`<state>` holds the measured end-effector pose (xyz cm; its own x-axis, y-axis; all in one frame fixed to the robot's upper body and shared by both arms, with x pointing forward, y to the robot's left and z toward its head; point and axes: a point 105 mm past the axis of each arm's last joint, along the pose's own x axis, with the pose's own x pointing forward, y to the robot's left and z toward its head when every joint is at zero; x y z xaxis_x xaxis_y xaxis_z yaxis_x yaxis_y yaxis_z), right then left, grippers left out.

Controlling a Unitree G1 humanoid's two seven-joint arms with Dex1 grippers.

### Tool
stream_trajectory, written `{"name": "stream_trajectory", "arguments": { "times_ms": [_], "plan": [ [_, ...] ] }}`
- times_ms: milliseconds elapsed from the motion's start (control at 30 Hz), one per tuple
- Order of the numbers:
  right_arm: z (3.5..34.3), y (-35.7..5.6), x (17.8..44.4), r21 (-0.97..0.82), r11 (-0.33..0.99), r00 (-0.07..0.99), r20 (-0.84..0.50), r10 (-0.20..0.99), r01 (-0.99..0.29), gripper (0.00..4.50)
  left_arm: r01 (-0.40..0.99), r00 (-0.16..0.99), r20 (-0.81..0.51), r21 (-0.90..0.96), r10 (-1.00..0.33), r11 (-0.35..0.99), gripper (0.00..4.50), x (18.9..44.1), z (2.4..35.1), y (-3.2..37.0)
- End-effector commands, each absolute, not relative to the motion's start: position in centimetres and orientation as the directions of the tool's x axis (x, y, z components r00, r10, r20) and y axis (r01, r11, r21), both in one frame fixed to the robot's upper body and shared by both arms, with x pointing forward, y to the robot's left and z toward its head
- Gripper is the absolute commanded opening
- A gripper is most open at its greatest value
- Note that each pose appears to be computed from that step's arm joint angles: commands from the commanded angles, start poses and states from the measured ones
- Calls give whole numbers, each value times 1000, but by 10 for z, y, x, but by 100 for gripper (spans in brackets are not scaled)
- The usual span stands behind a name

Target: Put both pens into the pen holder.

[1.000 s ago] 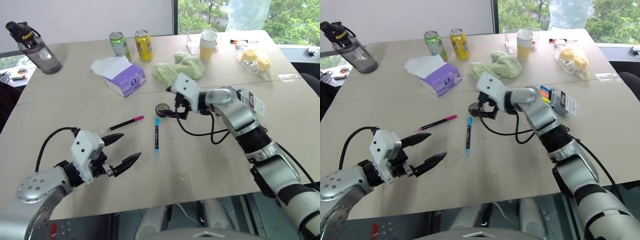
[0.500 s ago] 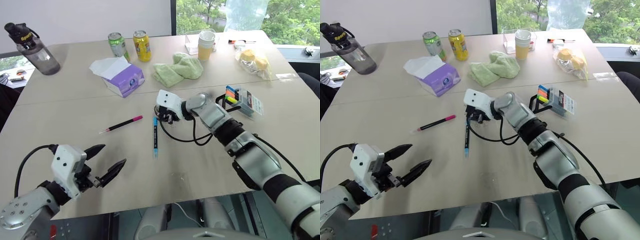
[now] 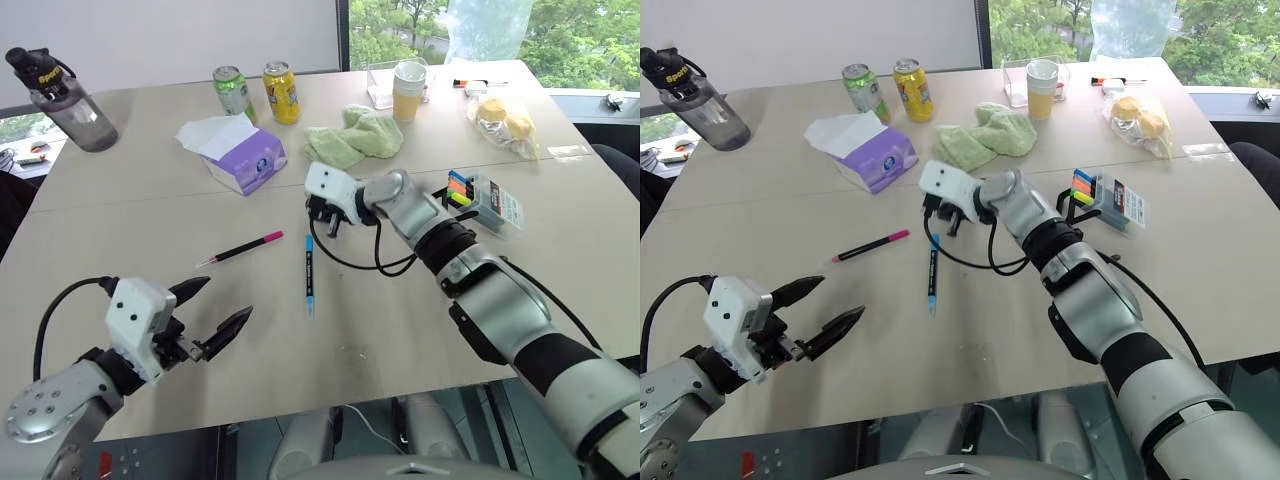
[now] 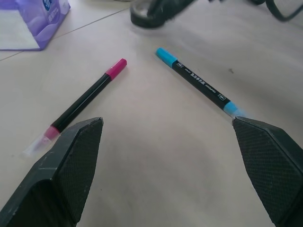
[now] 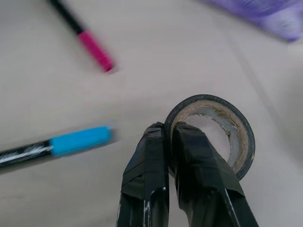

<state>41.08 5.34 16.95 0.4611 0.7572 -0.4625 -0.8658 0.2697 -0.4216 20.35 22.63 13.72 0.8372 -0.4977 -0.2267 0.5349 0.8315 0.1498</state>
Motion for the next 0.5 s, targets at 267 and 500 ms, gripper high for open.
{"name": "stream_trajectory", "arguments": {
  "times_ms": [267,500],
  "plan": [
    [269,-19,473,-589,675,852,-48,521,-445,194,564,821,-217,171,-527,808,450,208,138,222],
    [286,-8,466,-551,682,810,18,587,-481,335,585,807,-228,172,-546,793,450,211,138,219]
  ]
}}
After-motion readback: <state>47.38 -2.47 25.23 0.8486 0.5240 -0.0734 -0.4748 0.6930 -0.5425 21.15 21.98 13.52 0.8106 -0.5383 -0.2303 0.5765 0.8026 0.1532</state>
